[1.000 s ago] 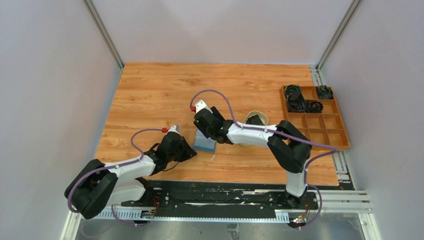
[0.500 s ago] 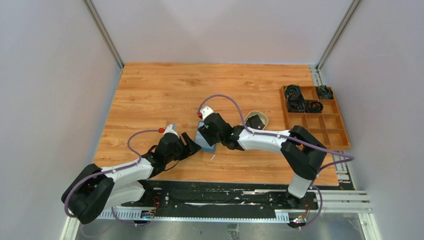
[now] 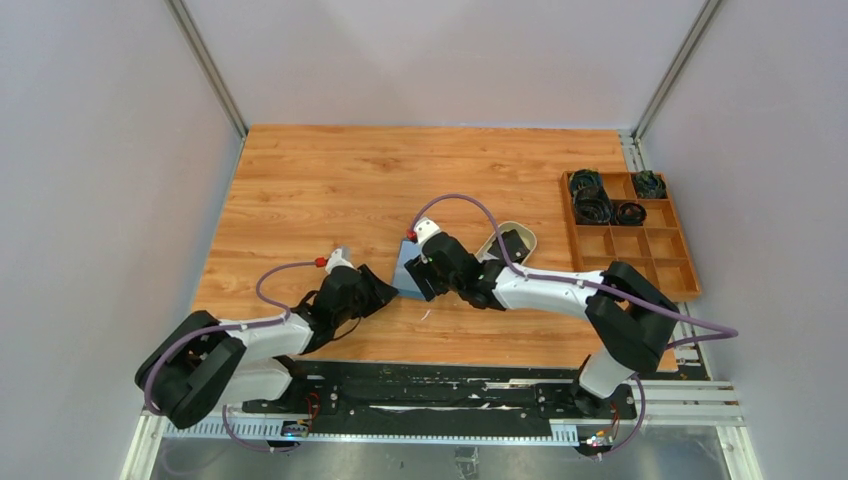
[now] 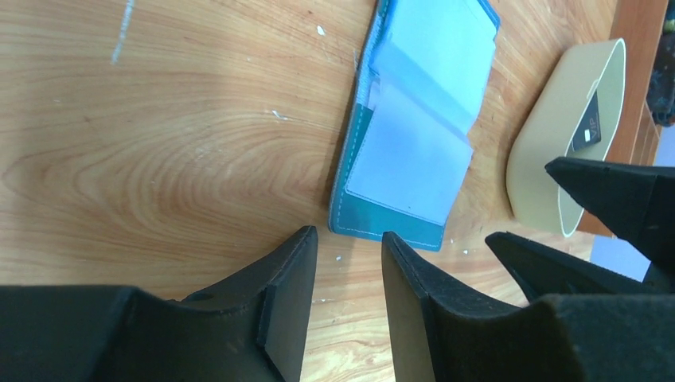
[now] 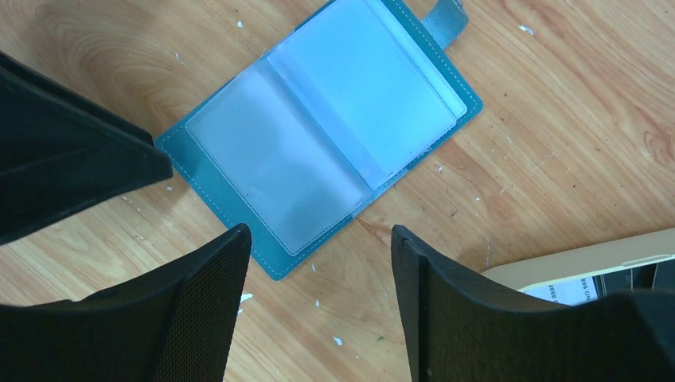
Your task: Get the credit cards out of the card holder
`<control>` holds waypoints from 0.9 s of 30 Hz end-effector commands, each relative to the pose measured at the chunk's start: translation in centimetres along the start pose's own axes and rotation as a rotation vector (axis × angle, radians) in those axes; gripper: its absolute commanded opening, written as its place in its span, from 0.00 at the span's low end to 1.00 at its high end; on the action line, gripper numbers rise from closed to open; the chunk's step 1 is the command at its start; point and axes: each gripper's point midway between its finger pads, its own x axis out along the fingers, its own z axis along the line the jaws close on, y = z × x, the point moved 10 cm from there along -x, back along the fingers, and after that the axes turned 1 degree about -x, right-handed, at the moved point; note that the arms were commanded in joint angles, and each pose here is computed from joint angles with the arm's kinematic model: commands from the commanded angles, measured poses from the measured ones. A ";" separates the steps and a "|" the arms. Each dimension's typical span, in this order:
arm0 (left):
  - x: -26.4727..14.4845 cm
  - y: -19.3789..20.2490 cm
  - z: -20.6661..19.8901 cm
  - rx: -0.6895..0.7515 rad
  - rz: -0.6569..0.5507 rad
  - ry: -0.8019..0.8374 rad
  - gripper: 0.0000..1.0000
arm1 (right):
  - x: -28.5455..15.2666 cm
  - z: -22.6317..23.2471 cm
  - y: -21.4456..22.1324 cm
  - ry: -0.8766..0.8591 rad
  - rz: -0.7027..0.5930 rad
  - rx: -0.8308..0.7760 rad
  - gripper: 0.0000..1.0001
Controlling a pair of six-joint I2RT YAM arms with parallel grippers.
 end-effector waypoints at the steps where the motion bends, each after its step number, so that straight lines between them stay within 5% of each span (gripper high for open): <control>1: -0.3 0.5 2.8 0.017 -0.041 -0.157 0.45 | -0.2 -0.3 0.3 -0.007 0.000 0.024 0.68; 11: 1.0 0.3 2.6 -0.012 -0.063 -0.176 0.46 | 0.1 0.4 1.1 -0.113 -0.013 0.129 0.69; 16: 1.9 0.5 2.4 -0.036 -0.039 -0.170 0.34 | 1.3 -0.5 1.5 -0.202 -0.011 0.250 0.66; 27: 1.9 0.5 2.5 -0.036 -0.047 -0.176 0.24 | 4.1 0.3 2.4 -0.257 0.094 0.275 0.57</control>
